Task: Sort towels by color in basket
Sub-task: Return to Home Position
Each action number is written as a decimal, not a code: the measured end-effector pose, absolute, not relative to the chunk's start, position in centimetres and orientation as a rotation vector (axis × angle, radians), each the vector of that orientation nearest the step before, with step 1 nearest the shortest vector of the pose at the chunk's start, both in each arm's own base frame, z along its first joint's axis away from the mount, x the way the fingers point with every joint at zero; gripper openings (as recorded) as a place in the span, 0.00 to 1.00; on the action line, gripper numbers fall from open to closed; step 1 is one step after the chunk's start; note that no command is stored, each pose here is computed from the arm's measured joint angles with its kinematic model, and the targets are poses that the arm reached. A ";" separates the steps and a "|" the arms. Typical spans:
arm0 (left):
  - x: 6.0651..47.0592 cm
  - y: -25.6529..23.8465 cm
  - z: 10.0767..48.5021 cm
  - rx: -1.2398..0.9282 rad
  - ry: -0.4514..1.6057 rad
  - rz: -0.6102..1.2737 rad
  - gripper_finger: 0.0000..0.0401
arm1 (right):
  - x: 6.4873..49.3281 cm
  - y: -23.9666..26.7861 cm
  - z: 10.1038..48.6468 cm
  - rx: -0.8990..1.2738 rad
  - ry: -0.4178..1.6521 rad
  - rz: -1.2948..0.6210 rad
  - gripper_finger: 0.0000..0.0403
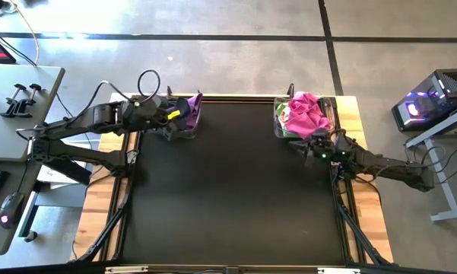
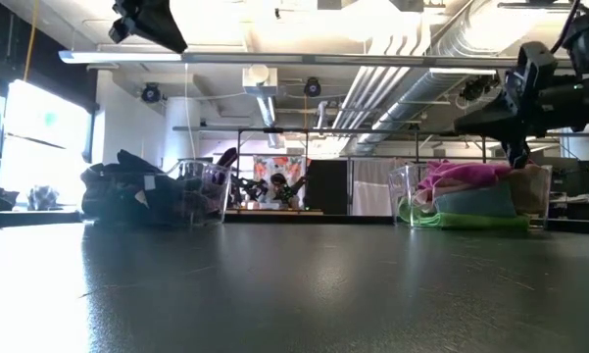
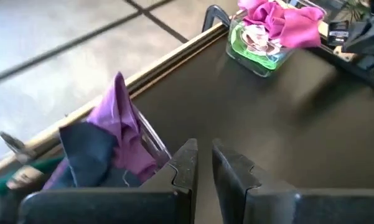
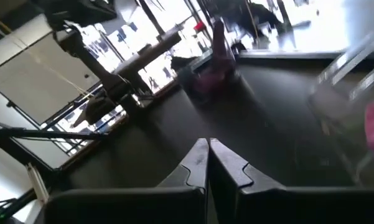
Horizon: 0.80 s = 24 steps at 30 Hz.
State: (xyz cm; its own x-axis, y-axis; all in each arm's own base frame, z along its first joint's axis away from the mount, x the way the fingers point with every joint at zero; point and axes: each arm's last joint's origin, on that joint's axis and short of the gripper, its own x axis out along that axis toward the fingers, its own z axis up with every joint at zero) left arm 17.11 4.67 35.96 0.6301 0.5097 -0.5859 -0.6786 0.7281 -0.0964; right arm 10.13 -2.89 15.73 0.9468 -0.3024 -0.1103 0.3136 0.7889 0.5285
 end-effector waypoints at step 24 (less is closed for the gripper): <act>11.7 2.6 26.9 -0.314 0.167 0.506 0.00 | 10.4 -2.9 15.2 0.581 0.078 -0.341 0.00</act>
